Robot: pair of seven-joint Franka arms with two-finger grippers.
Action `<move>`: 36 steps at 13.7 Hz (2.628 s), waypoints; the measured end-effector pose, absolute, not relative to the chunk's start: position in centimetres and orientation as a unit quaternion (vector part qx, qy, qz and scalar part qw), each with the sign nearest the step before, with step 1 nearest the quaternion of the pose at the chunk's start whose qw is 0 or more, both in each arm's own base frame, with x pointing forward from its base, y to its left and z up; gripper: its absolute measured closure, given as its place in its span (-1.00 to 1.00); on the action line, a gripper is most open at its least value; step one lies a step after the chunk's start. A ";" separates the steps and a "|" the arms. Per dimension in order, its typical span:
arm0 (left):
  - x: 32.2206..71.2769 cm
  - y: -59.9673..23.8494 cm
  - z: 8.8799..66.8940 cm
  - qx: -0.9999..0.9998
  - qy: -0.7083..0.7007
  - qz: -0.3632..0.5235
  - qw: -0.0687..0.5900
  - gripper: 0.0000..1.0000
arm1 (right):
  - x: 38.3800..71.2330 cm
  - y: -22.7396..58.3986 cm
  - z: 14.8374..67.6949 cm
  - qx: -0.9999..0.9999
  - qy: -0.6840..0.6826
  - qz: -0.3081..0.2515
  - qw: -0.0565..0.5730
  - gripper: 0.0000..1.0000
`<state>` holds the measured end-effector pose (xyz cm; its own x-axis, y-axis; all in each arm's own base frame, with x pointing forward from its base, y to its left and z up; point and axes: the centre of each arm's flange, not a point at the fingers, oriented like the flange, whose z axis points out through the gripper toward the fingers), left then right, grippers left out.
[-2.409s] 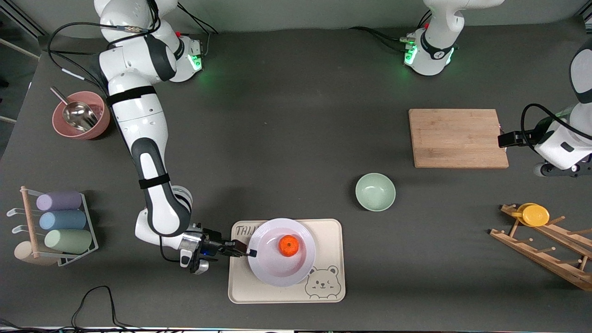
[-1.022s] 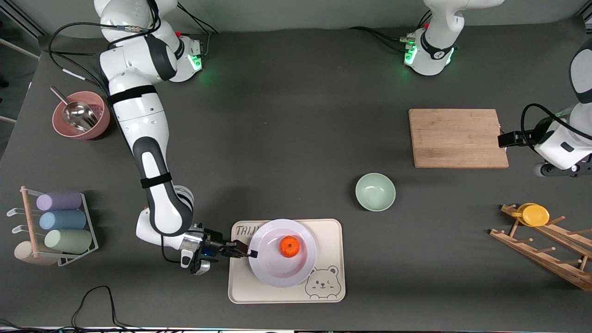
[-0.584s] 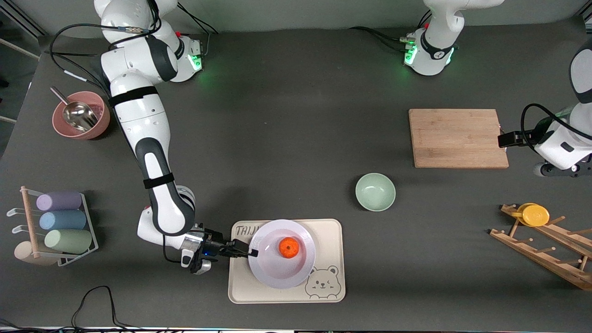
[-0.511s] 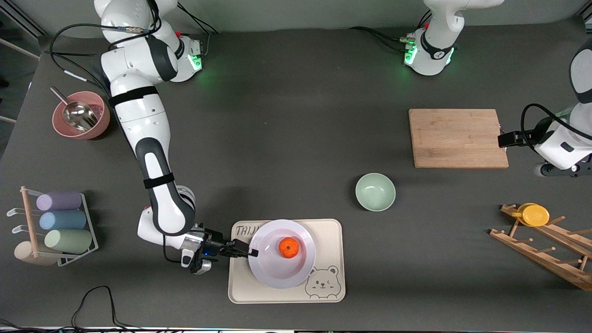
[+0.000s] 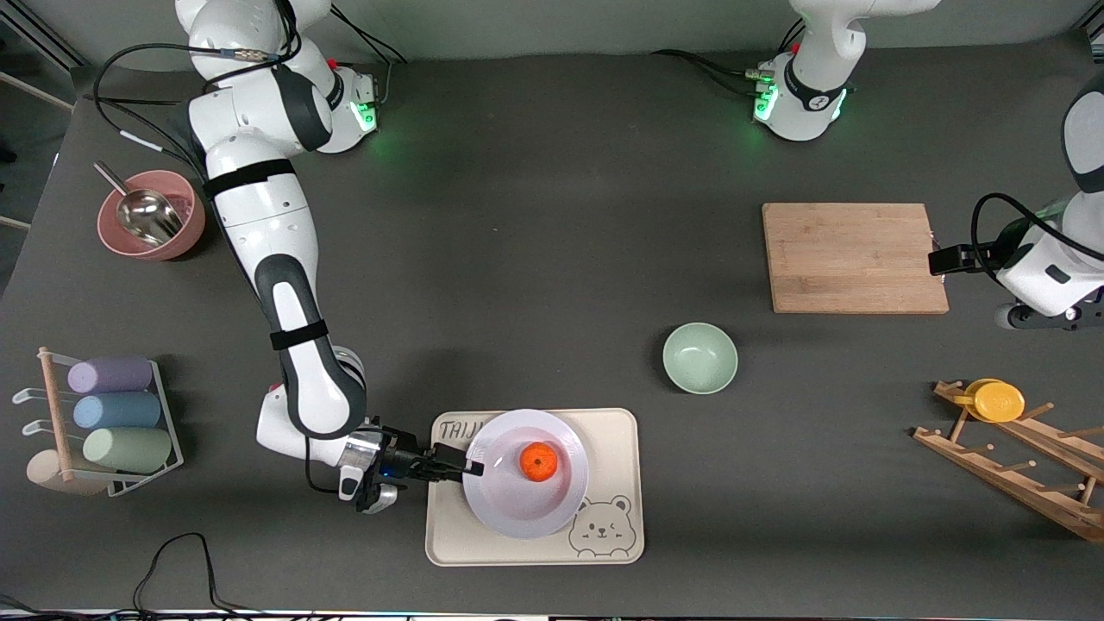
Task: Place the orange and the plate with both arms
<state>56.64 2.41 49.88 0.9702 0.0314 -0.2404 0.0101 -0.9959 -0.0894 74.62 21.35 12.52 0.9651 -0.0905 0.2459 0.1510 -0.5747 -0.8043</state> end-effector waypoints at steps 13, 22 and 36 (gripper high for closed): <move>56.6 2.5 49.8 -0.991 -0.011 0.122 0.044 -1.00 | 74.8 21.3 12.8 -0.887 -0.035 -0.134 0.441 -1.00; 56.6 2.6 49.8 -0.991 -0.012 0.123 0.044 -1.00 | 75.2 21.1 13.9 -0.900 -0.046 -0.126 0.416 -1.00; 56.6 2.7 49.8 -0.991 -0.013 0.123 0.044 -1.00 | 76.6 21.0 19.0 -0.919 -0.070 -0.133 0.365 -1.00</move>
